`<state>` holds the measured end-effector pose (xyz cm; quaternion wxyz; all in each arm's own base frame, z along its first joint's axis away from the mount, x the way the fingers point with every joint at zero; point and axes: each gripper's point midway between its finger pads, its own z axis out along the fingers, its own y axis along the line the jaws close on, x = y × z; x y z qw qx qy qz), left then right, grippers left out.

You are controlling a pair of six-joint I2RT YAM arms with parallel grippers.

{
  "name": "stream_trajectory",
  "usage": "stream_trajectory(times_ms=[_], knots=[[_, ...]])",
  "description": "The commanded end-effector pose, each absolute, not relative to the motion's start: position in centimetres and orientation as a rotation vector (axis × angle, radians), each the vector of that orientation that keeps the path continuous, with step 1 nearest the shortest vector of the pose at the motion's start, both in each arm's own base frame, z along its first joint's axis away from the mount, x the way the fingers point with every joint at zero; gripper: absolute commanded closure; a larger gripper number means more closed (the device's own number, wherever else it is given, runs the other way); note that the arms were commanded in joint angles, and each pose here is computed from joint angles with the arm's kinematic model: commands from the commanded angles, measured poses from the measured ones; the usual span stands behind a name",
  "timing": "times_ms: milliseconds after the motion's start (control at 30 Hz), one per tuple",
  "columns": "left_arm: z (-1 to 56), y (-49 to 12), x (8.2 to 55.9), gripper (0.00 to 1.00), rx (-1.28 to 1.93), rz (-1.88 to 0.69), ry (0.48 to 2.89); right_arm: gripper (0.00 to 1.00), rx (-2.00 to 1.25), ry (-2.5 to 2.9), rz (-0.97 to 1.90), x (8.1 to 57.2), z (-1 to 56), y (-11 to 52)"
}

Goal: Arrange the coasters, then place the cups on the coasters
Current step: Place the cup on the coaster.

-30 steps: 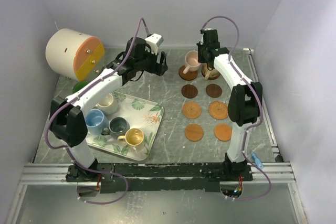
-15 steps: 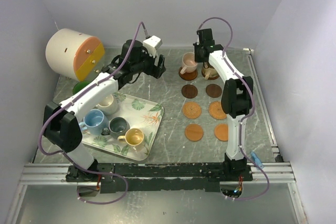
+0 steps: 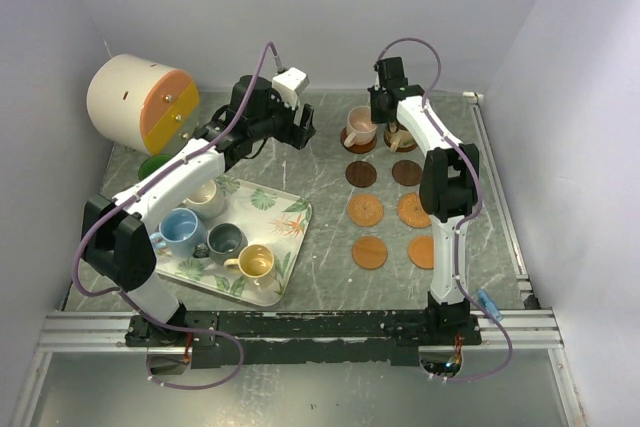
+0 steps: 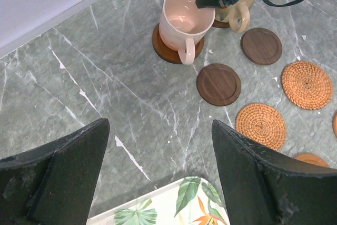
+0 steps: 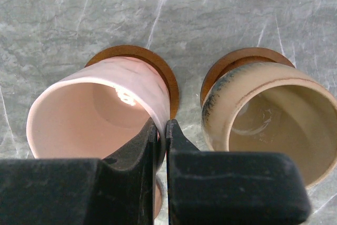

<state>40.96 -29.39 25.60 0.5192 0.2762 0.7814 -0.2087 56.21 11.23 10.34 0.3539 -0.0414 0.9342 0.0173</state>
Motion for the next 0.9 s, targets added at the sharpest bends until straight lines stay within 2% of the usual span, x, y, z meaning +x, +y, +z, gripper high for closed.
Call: stream_trajectory(times_ms=[0,667,867], knots=[[27.0,-29.2,41.2,0.11,0.656,-0.496,1.824,1.00,-0.085,2.341,0.086,57.8,12.7,11.5],[26.7,-29.1,41.1,0.11,0.665,-0.495,1.827,1.00,-0.100,2.387,0.093,57.9,11.0,11.4],[26.6,-29.1,41.1,0.11,0.666,-0.495,1.829,0.91,-0.124,2.406,0.101,57.7,10.5,11.6]])
